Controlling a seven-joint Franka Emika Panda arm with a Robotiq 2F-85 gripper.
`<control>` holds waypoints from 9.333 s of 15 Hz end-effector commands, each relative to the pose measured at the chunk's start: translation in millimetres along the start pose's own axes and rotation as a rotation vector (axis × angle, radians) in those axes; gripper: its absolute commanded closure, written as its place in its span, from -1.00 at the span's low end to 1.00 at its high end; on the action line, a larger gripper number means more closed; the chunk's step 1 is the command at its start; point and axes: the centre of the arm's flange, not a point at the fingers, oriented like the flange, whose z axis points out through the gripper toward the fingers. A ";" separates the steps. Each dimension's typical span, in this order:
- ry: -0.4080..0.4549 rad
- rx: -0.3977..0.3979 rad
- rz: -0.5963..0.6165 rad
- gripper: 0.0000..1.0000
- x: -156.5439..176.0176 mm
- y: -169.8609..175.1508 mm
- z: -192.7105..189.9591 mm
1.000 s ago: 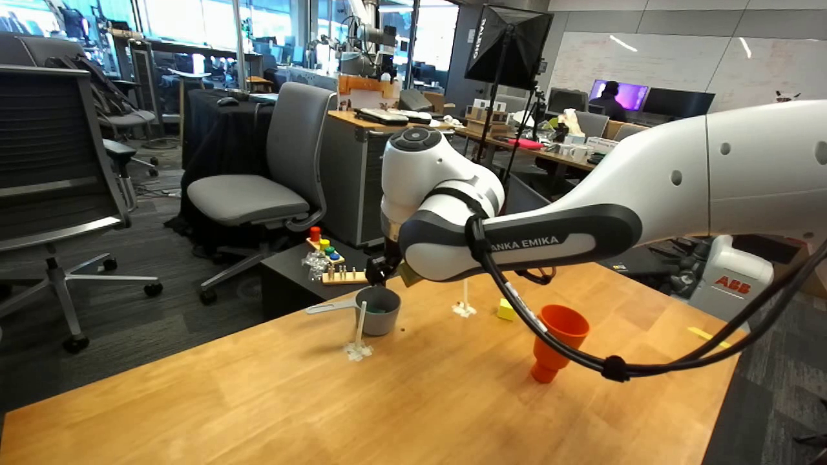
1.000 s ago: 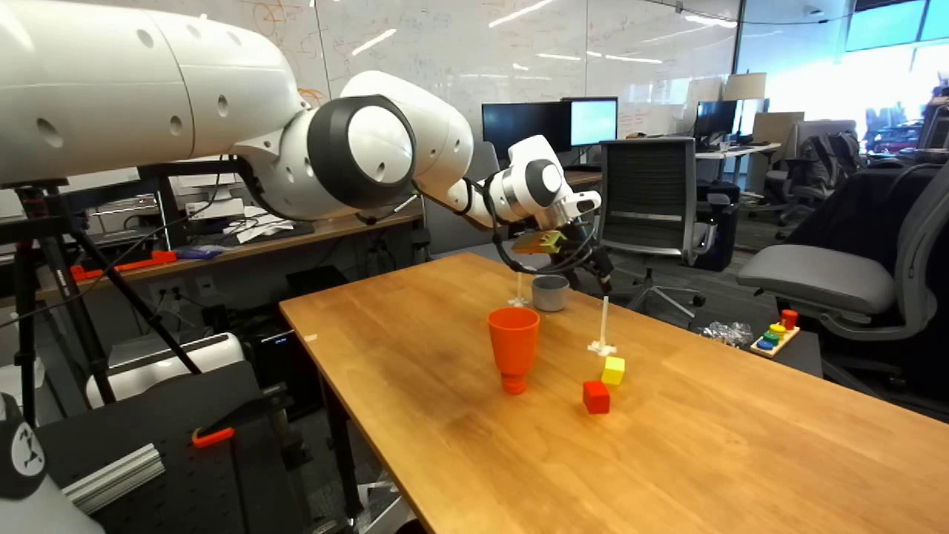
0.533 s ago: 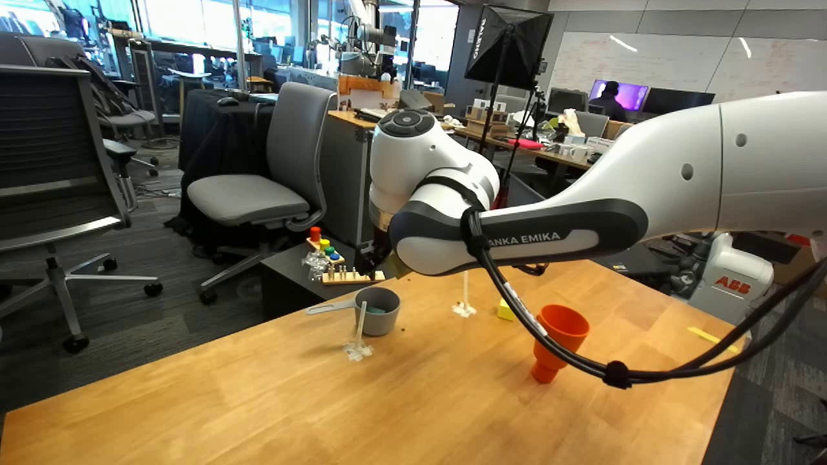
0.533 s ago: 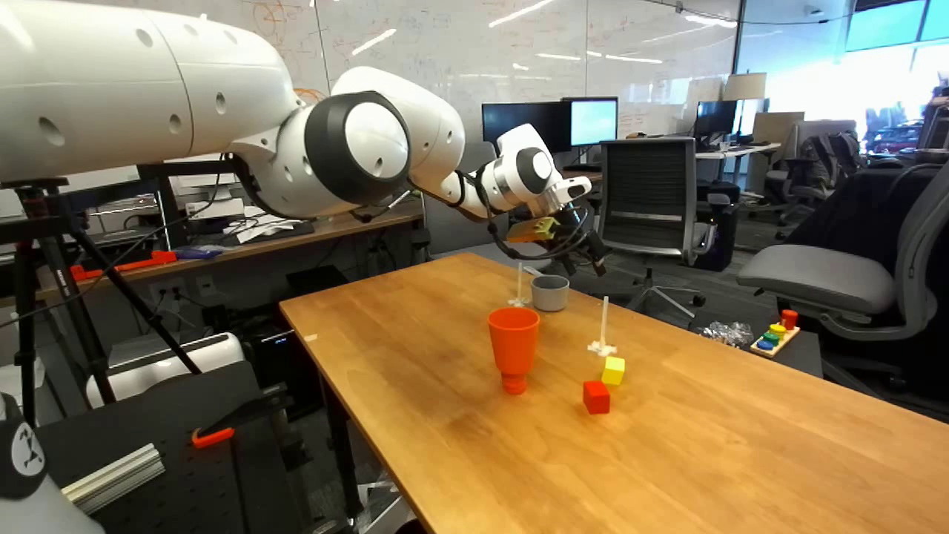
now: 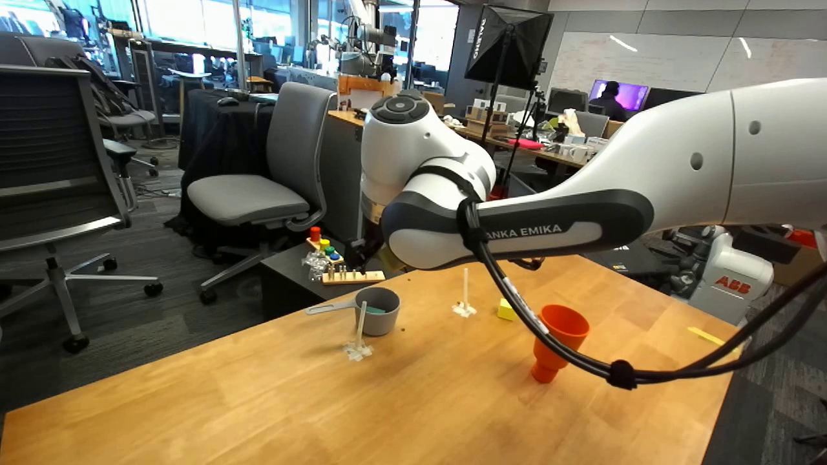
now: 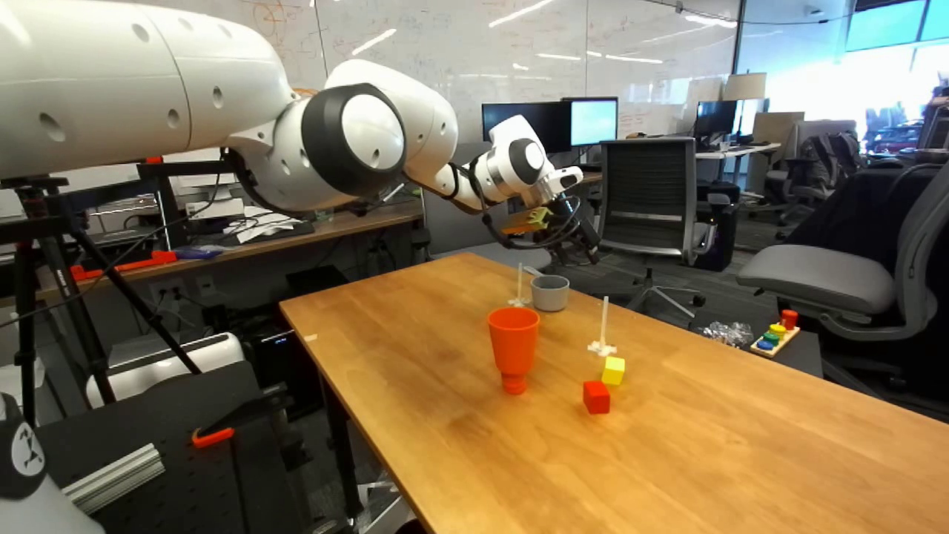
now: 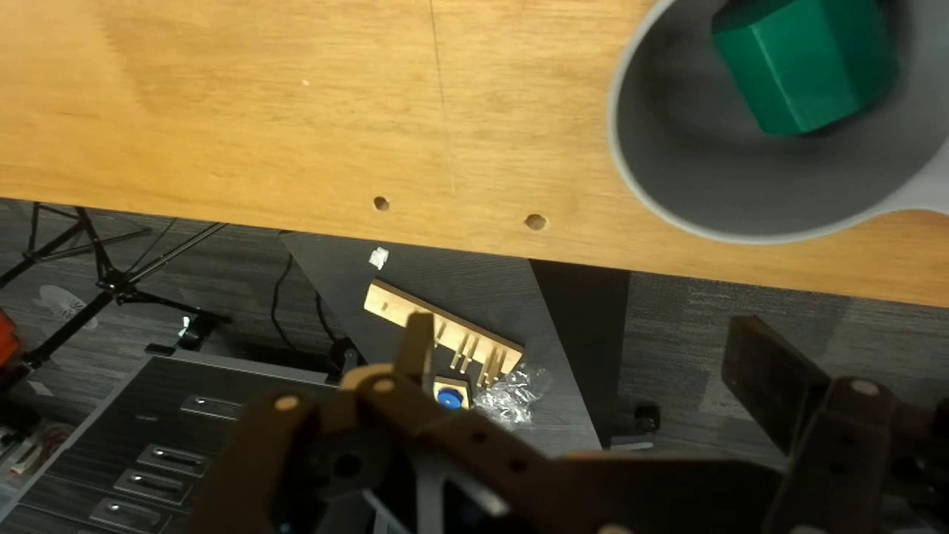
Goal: Place the three blocks in the gray measuring cup
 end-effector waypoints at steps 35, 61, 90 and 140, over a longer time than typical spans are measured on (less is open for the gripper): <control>-0.132 0.099 0.096 0.95 -89.2 44.5 24.3; -0.120 -0.029 -0.183 0.95 -101.1 4.3 17.4; 0.365 0.023 -0.154 0.95 -106.4 -58.4 -52.2; 0.405 0.039 -0.106 0.95 -267.3 118.3 -133.4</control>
